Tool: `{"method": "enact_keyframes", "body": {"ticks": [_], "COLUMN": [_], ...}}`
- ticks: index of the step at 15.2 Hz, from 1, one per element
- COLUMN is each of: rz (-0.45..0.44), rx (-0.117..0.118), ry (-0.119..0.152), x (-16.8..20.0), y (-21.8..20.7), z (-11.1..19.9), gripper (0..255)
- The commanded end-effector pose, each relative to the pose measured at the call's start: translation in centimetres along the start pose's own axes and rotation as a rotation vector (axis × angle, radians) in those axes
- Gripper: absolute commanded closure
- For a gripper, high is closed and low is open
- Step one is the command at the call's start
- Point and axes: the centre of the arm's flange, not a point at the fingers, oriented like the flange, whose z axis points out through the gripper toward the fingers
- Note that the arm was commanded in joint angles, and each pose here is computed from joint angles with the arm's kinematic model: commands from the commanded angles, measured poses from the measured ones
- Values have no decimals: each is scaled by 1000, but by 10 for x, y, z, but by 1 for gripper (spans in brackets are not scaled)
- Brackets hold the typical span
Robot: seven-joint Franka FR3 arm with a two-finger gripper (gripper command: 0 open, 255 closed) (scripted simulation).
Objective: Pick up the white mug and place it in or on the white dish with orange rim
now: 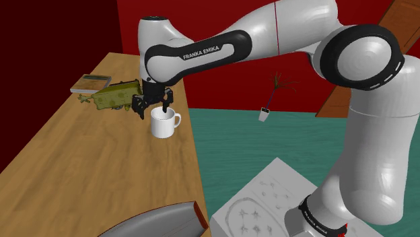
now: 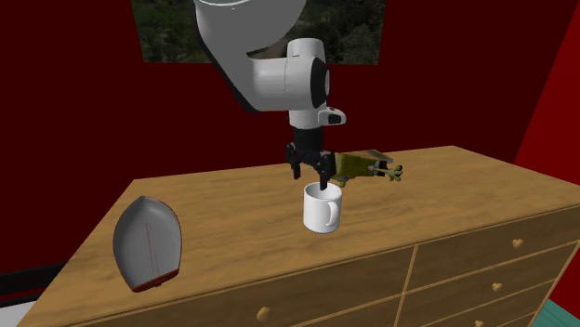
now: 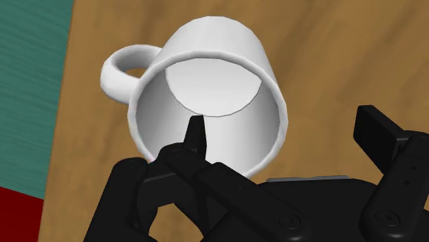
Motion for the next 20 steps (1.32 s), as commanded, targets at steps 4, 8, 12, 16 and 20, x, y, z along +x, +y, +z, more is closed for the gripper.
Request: {"method": "enact_keyframes", "body": {"ticks": [4, 8, 12, 16, 20], "rz": [1, 1, 1, 1, 1], "rx": [0, 0, 0, 0, 0], "ry": [0, 0, 0, 0, 0], "x": [2, 2, 2, 2, 2], "y": [-3, -3, -3, -3, -3], "z": [27, 40, 40, 40, 40], "gripper": [0, 0, 0, 255, 255]}}
